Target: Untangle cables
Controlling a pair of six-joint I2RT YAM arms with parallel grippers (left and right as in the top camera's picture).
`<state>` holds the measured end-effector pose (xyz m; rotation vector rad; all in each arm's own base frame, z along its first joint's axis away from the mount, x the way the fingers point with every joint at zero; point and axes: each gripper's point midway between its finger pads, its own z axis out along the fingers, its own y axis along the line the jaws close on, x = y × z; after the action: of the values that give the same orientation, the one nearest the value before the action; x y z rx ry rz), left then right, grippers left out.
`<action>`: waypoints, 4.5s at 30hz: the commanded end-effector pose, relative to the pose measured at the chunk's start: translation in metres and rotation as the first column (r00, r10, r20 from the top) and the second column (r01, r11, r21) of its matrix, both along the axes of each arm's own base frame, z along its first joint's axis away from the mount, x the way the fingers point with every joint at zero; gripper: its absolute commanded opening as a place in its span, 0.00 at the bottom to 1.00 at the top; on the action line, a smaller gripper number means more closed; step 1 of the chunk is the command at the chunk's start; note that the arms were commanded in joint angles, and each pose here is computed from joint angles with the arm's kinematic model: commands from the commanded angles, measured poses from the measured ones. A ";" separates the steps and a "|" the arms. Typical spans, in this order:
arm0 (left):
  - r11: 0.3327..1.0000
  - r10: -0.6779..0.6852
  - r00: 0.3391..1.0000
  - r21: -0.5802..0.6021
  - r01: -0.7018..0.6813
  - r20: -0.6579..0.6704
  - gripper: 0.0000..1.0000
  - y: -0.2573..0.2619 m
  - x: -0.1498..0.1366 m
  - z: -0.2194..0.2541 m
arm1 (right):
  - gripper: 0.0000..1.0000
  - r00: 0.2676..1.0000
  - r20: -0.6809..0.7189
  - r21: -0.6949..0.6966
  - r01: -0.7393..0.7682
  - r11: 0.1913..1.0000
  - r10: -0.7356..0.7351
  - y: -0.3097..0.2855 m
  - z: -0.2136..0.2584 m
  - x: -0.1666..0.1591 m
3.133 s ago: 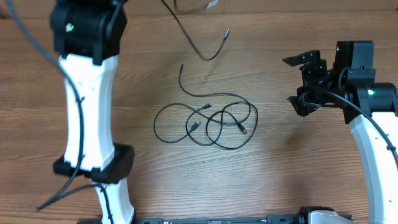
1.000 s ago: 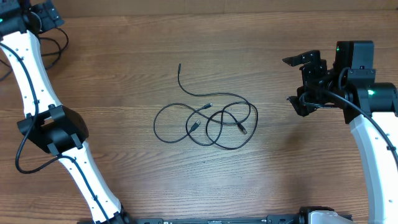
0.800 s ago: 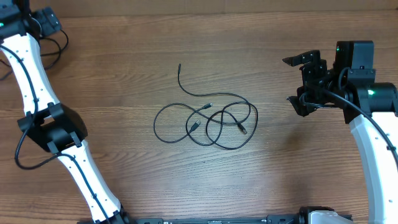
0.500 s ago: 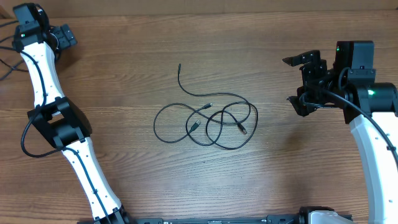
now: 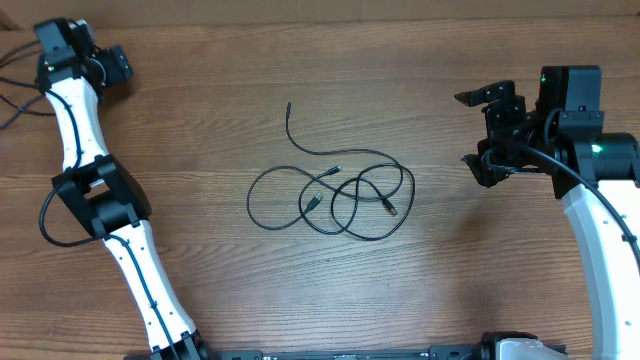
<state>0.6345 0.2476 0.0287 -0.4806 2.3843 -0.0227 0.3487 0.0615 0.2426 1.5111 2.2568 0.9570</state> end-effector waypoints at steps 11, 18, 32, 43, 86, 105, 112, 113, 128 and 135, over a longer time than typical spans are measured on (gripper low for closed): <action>0.969 -0.202 0.973 -0.118 0.215 0.113 0.04 -0.070 0.027 0.012 | 1.00 1.000 0.017 -0.016 0.003 1.000 -0.003 -0.003 0.004 0.002; 0.945 -0.286 0.949 -0.127 0.302 0.130 0.04 -0.123 0.040 0.018 | 1.00 1.000 0.017 -0.016 0.003 1.000 -0.003 -0.003 0.004 0.002; 0.998 -0.040 0.976 0.051 0.029 0.216 0.46 -0.045 0.040 0.104 | 1.00 1.000 0.017 -0.016 0.003 1.000 -0.003 -0.003 0.004 0.002; 0.984 -0.039 0.999 0.176 0.038 0.004 1.00 -0.002 0.008 0.041 | 1.00 1.000 0.017 -0.016 0.003 1.000 -0.003 -0.003 0.004 0.002; 0.906 -0.344 0.936 -0.235 0.351 0.073 0.59 -0.134 0.013 0.018 | 1.00 1.000 0.017 -0.016 0.003 1.000 -0.003 -0.003 0.004 0.002; 0.770 -0.456 0.882 -0.442 0.460 0.122 1.00 -0.264 -0.063 0.206 | 1.00 1.000 0.017 -0.016 0.003 1.000 -0.003 -0.003 0.004 0.002; 0.818 -0.538 0.840 -0.285 0.500 -0.071 1.00 -0.322 -0.134 0.240 | 1.00 1.000 0.017 -0.016 0.003 1.000 -0.003 -0.003 0.004 0.002; 0.830 -0.537 0.838 -0.231 0.507 -0.092 1.00 -0.329 -0.142 0.247 | 1.00 1.000 0.017 -0.016 0.003 1.000 -0.003 -0.003 0.004 0.002; 0.726 -0.664 0.747 -0.217 0.653 0.026 1.00 -0.409 -0.226 0.334 | 1.00 1.000 0.017 -0.016 0.003 1.000 -0.003 -0.003 0.004 0.002; 0.702 -0.708 0.689 -0.266 0.661 -0.158 1.00 -0.416 -0.294 0.305 | 1.00 1.000 0.017 -0.016 0.003 1.000 -0.003 -0.003 0.004 0.002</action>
<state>0.3712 -0.1672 0.3466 0.3564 2.6102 -0.5915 0.3487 0.0616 0.2427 1.5106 2.2568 0.9581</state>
